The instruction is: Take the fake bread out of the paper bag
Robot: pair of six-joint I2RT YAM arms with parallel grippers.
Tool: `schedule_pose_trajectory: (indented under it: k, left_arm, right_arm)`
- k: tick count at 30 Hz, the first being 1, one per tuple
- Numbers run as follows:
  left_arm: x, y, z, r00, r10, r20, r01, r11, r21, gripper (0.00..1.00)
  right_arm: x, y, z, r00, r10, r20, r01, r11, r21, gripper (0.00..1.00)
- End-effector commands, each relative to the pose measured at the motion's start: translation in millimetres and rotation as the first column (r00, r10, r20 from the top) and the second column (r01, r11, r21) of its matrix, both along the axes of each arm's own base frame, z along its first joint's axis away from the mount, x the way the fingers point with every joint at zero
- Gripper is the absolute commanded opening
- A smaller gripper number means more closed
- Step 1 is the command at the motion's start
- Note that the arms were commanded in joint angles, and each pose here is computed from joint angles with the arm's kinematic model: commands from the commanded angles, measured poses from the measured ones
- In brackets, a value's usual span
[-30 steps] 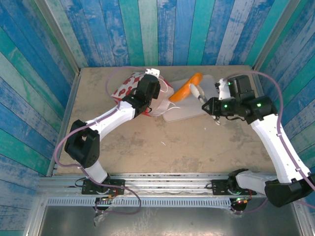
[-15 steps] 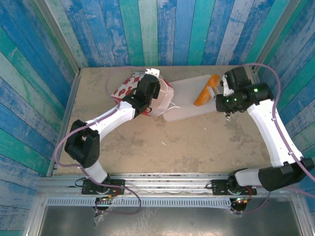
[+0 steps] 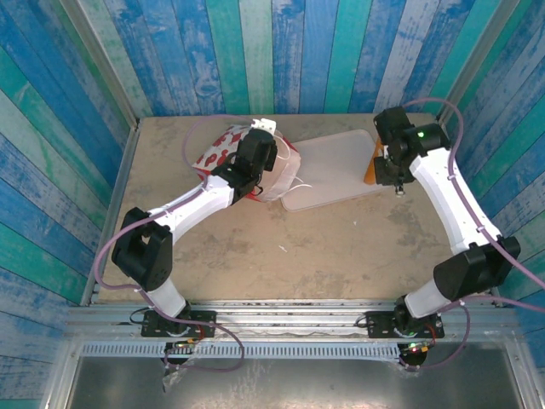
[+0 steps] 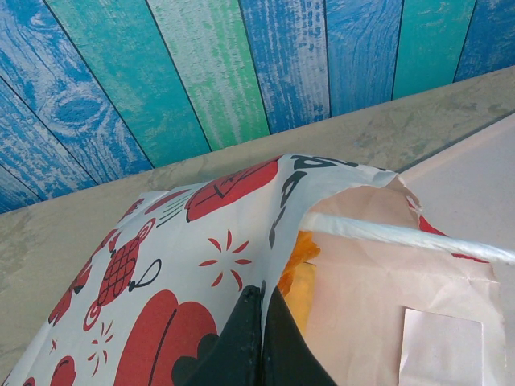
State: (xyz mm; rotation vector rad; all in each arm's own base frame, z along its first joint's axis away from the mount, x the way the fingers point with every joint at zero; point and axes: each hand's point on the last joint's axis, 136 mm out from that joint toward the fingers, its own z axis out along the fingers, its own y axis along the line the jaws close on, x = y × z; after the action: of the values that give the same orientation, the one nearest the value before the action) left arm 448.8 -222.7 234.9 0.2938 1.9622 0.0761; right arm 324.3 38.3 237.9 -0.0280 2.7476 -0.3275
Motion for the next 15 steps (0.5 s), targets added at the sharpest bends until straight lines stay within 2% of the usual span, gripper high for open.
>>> schedule_pose_trajectory:
  k: [1,5,15]
  left_arm:
    - [3,2,-1,0.999,0.031,0.011,-0.031,1.0,-0.001,0.0]
    - [3,3,-2,0.999,0.036,0.012,-0.036,0.999,-0.002,0.0]
    - [2,4,-3,0.999,0.036,0.009,-0.036,0.999,-0.004,0.0]
  right_arm:
    - [5,-13,10,1.0,-0.017,0.016,0.018,0.997,-0.076,0.18]
    - [6,-22,7,0.999,-0.032,-0.015,0.029,0.99,-0.135,0.18]
    - [15,-23,-8,0.995,-0.031,-0.099,0.012,0.983,-0.185,0.19]
